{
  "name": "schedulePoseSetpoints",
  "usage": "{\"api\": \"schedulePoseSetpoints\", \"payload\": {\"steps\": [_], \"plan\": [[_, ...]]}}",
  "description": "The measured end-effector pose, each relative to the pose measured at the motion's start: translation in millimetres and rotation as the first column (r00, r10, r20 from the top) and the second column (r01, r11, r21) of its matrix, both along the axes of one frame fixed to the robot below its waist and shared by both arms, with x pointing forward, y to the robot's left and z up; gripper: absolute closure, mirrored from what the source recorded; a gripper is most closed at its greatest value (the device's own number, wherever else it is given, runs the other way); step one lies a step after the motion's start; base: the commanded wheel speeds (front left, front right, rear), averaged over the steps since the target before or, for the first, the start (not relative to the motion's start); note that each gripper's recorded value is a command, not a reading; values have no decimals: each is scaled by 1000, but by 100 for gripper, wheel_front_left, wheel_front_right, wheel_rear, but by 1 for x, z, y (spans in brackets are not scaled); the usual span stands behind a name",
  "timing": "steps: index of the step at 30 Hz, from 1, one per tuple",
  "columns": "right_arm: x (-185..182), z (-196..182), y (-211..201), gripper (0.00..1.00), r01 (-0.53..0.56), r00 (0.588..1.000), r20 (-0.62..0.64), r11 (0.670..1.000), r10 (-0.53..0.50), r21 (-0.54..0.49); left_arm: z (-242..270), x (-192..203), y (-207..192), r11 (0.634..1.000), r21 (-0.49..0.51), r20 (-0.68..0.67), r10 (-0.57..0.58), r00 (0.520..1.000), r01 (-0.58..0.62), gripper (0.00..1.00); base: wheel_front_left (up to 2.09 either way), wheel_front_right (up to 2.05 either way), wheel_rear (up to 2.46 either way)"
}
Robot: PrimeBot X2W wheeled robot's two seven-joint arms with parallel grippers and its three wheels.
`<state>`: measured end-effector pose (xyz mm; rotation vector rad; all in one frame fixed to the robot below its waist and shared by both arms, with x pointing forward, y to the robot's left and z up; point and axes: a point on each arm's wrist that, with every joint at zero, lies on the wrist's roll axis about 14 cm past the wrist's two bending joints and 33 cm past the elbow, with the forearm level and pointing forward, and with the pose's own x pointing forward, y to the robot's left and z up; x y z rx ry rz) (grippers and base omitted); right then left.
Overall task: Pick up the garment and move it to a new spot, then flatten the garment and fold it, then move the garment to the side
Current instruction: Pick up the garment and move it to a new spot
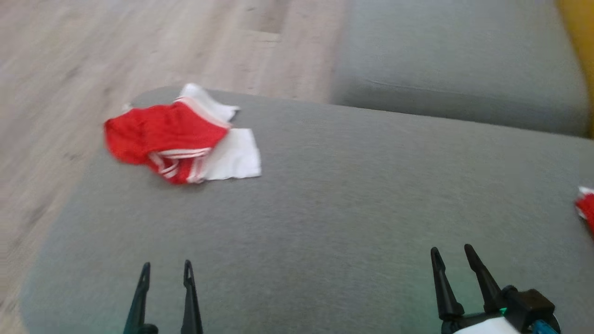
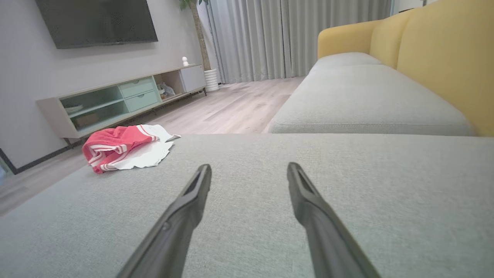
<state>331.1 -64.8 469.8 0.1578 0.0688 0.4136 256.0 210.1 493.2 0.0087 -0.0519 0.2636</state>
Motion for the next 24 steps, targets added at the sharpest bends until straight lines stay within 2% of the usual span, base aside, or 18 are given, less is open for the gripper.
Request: {"api": "schedulePoseSetpoints", "payload": {"steps": [5,9,16,19,24], "plan": [[5,1,39,0,-127,992,-1,992,127,-4,-3,-31,36,989,-3,-3,151,989,-151,0,0,0,0],[7,0,72,0,-230,973,-4,973,230,-8,-3,-60,61,961,1,-8,278,961,-278,0,0,0,0],[12,-17,101,0,-326,945,-48,945,325,-14,-6,-79,85,920,25,-49,393,918,-392,0,0,0,0],[24,-29,91,0,-334,942,-63,941,331,-53,1,-68,95,919,52,-45,394,918,-392,0,0,0,0],[59,-50,60,0,-325,946,-73,935,317,-145,50,5,106,939,114,87,316,945,-325,0,0,0,0]]}}
